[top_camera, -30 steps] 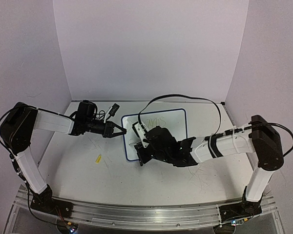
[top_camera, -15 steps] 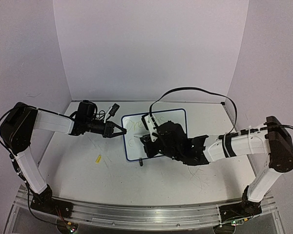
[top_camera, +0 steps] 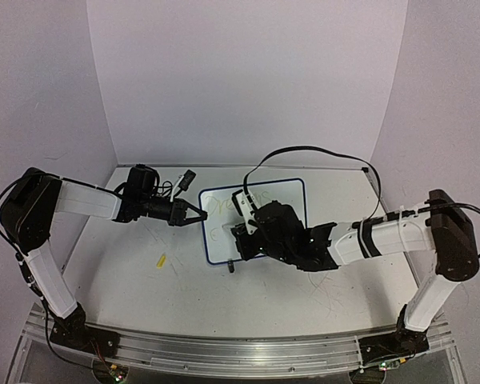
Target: Write a sentence on the whiteboard
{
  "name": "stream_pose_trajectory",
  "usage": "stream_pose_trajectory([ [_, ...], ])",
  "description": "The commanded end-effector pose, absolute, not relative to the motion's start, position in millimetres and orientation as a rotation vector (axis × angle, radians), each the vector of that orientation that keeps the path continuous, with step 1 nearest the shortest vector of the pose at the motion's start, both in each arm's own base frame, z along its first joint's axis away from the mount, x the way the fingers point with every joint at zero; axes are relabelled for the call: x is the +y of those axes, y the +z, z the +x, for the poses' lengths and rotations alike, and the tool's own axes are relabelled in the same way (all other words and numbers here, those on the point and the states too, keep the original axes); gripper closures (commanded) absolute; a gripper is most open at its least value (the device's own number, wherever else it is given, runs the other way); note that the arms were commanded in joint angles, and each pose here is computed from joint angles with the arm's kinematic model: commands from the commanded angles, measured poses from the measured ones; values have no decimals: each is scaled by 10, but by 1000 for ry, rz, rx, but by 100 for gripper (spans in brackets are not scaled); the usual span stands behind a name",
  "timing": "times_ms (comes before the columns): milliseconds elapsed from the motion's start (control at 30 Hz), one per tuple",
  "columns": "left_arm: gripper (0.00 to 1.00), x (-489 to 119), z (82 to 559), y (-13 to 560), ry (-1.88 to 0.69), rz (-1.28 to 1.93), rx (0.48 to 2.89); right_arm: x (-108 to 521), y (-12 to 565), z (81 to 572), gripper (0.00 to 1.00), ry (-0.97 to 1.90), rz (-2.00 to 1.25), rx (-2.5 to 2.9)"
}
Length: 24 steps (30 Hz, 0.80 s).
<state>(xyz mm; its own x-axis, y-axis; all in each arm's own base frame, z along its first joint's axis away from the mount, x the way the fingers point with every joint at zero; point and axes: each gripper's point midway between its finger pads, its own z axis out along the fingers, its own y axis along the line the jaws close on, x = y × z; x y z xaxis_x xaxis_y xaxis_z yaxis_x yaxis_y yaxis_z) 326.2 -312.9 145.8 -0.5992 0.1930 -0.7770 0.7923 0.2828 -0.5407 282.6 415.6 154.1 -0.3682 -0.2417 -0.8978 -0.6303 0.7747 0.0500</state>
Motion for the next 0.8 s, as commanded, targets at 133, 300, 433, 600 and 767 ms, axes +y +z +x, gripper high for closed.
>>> stream_pose_trajectory([
  [133, 100, -3144, 3365, 1558, -1248, 898, 1940, 4257, 1658, 2951, 100, 490, -619, 1924],
  [300, 100, -3145, 3364, 1558, -1249, 899, 1940, 4288, 1626, 2951, 100, 494, -631, 1931],
  [433, 100, -3146, 3367, 1563, -1248, 900, 1938, 4296, 1572, 2937, 100, 495, -644, 1944],
  [600, 100, -3146, 3367, 1569, -1248, 900, 1938, 4286, 1489, 2890, 100, 505, -662, 1970],
  [767, 100, -3146, 3366, 1571, -1248, 900, 1938, 4246, 1385, 2838, 100, 506, -678, 1999],
])
